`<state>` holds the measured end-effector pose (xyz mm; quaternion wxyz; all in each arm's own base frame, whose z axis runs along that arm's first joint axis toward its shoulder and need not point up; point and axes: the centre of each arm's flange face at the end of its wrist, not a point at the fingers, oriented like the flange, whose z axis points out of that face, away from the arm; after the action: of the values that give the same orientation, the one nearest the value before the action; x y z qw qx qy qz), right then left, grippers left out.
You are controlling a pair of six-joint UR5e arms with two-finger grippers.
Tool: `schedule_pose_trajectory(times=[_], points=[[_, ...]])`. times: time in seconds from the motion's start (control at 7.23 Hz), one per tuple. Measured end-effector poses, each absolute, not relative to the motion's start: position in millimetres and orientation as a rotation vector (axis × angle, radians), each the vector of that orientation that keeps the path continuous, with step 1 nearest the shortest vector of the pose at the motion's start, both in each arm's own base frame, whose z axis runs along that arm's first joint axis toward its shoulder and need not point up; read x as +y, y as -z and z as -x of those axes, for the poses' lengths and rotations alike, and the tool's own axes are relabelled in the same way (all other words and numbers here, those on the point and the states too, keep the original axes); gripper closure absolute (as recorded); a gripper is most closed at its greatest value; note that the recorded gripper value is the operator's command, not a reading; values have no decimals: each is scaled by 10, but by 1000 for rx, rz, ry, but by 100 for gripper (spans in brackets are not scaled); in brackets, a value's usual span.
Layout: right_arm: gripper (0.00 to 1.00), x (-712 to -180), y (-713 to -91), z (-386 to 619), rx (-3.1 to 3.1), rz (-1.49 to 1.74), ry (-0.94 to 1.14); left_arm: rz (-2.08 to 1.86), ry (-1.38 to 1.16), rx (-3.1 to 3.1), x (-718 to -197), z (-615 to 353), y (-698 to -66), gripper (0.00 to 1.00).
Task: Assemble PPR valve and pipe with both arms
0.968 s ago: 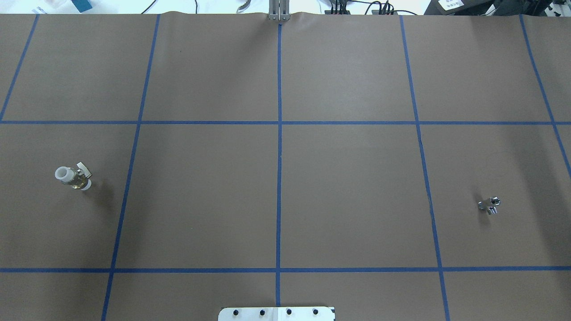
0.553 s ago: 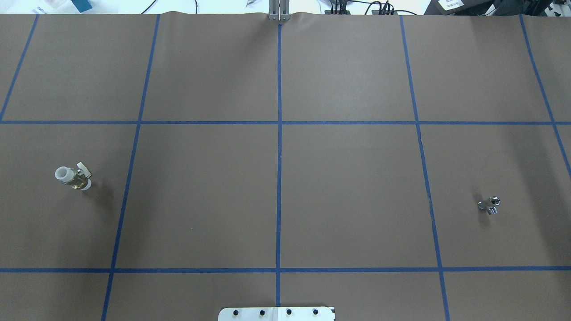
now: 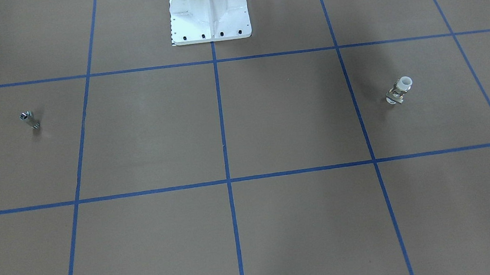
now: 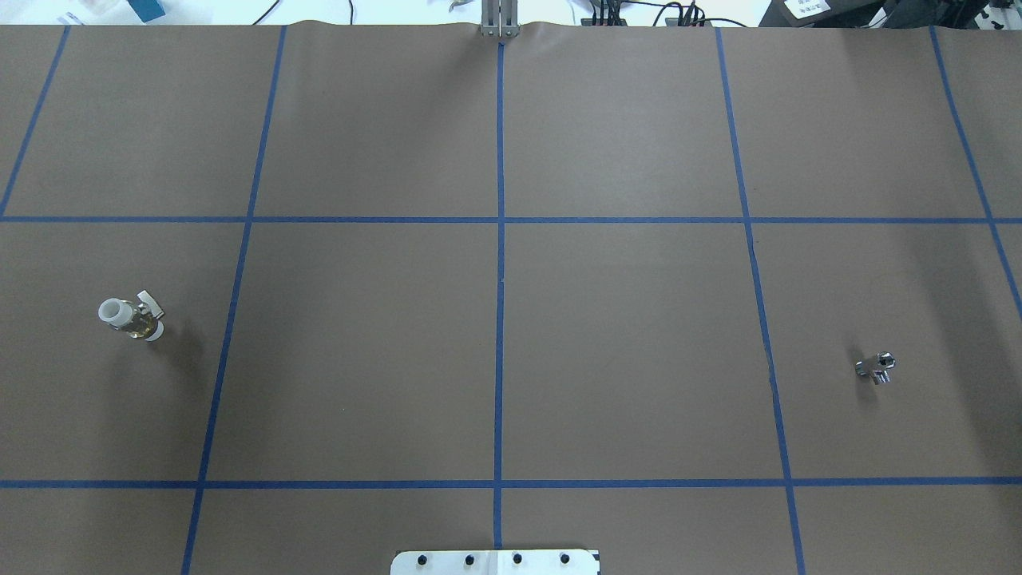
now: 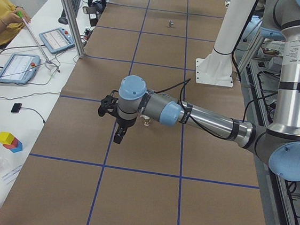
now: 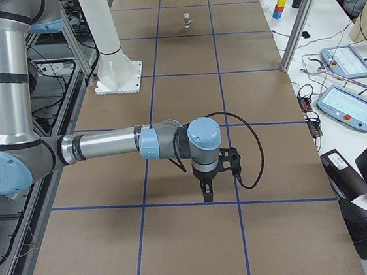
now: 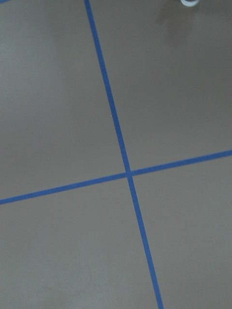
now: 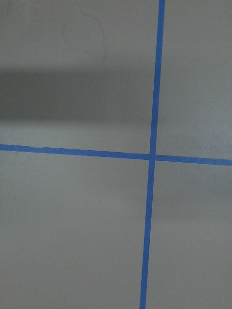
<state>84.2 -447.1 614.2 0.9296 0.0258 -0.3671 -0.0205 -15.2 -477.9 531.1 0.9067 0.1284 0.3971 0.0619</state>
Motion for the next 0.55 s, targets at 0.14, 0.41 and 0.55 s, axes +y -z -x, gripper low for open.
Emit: schedule_pose_trajectory(times=[0.14, 0.41, 0.55], points=[[0, -4471, -6142, -842, -752, -53, 42, -268, -158, 838, -4787, -143, -5243, 0], [0, -4469, -6146, -842, -752, -52, 42, -222, -151, 894, -4728, -799, -5049, 0], [0, -4466, -6151, -842, -752, -51, 41, -196, -125, 922, -4664, -1086, -4964, 0]])
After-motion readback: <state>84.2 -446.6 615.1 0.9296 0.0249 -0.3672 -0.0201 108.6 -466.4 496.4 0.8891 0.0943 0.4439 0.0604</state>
